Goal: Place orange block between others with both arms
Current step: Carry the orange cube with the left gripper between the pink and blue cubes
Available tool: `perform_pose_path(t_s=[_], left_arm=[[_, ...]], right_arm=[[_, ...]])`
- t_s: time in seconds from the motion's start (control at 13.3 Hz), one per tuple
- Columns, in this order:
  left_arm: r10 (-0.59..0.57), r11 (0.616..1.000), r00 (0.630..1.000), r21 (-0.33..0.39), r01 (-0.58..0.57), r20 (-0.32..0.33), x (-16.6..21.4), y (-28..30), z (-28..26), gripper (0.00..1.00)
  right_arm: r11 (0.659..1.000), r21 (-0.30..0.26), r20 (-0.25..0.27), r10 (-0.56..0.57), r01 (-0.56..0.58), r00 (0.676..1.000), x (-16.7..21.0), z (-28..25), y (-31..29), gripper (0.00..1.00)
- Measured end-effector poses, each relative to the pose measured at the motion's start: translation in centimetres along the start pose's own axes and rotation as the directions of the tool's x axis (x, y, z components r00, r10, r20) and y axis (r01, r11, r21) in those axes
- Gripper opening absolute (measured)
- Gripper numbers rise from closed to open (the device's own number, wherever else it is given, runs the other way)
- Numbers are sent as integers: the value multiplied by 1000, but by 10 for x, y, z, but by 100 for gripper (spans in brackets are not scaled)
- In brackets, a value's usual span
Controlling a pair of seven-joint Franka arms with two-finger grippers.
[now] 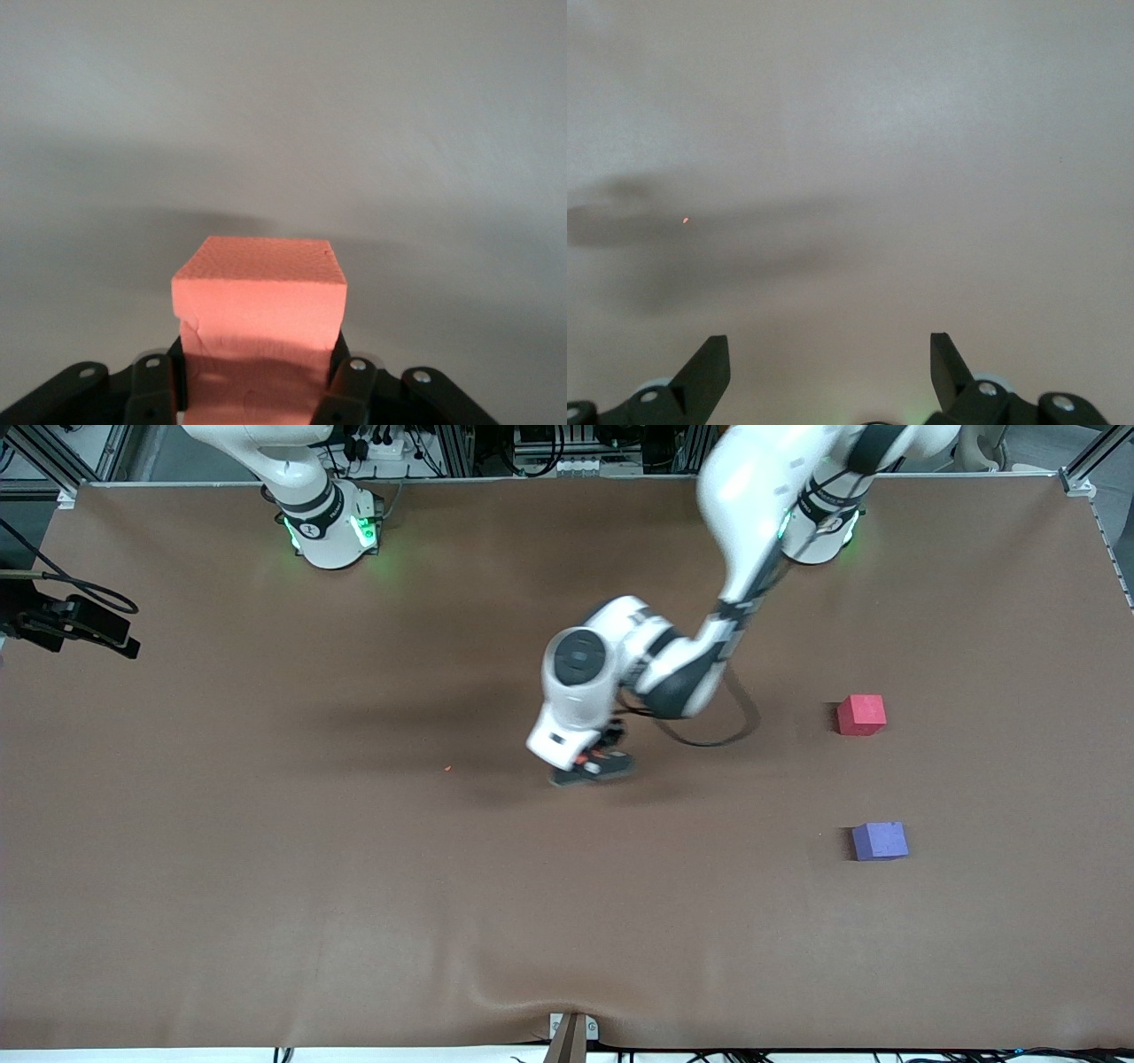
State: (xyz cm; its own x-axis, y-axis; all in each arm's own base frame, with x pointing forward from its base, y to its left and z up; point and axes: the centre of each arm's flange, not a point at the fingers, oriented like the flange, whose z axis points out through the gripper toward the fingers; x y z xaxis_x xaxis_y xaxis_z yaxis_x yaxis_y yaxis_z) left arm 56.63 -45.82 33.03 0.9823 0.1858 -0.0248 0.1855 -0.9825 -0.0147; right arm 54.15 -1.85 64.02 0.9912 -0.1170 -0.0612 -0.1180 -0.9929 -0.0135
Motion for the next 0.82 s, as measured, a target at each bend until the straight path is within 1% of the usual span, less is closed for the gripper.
perform_pose_path(t_s=[0.15,0.3,0.45,0.6,0.75,0.82], left_arm=[[18,1000,1000,10,-18,7,43,-74,-46,54],[38,999,999,27,-38,29,68,-146,-56,54],[84,996,995,33,-86,54,91,-227,-49,54],[127,992,991,17,-128,44,107,-309,-36,54],[155,988,987,9,-155,38,105,-366,-13,54],[171,985,985,4,-171,25,104,-391,1,54]], right_arm=[[1000,1,-8,4,-4,1000,0,-4,2,100],[1000,3,-13,6,-6,1000,0,-6,3,100],[1000,5,-22,9,-8,1000,0,-10,4,100],[1000,5,-27,9,-9,1000,0,-13,4,100],[1000,6,-27,10,-10,1000,0,-13,4,100],[1000,7,-24,10,-10,1000,-1,-13,4,100]])
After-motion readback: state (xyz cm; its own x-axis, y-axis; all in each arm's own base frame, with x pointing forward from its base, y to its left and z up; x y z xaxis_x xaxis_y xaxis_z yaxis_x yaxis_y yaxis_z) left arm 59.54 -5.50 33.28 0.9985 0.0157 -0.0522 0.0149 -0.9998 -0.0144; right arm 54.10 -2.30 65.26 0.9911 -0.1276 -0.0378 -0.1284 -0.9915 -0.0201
